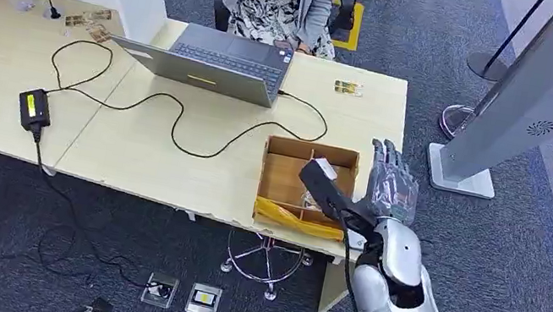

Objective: Pass the card to the sensor for recognition and then transmit it.

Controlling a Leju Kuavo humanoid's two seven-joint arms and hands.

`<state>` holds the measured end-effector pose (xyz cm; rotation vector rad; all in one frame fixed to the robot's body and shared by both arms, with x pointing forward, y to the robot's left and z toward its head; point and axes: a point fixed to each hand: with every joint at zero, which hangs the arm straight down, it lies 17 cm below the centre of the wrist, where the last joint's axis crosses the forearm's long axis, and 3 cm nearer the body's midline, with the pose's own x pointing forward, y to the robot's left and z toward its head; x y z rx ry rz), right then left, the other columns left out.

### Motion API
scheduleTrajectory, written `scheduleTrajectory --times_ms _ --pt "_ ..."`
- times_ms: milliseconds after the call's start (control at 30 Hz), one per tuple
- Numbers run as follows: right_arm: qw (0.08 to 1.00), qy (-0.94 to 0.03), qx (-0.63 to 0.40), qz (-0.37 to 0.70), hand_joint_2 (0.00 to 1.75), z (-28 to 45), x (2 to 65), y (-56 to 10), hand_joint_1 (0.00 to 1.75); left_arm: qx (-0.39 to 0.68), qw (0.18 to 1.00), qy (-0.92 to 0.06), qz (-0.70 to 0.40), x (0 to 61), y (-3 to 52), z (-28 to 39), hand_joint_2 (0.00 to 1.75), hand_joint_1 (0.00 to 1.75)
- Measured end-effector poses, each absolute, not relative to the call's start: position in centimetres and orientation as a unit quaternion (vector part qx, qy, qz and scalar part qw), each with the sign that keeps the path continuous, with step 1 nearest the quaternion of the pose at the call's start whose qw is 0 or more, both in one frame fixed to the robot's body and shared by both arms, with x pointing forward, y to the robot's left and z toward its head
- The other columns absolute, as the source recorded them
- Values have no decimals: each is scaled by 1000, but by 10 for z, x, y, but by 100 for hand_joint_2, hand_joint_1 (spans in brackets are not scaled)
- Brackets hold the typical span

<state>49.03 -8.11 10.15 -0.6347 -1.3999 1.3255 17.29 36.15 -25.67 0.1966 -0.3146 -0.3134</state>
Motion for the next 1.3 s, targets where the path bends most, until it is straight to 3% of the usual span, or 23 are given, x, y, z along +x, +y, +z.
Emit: scheduleTrajectory --times_ms 1300 --pt "432 -509 -277 691 175 76 493 -66 0 95 969 -153 -167 173 355 -257 0 0"
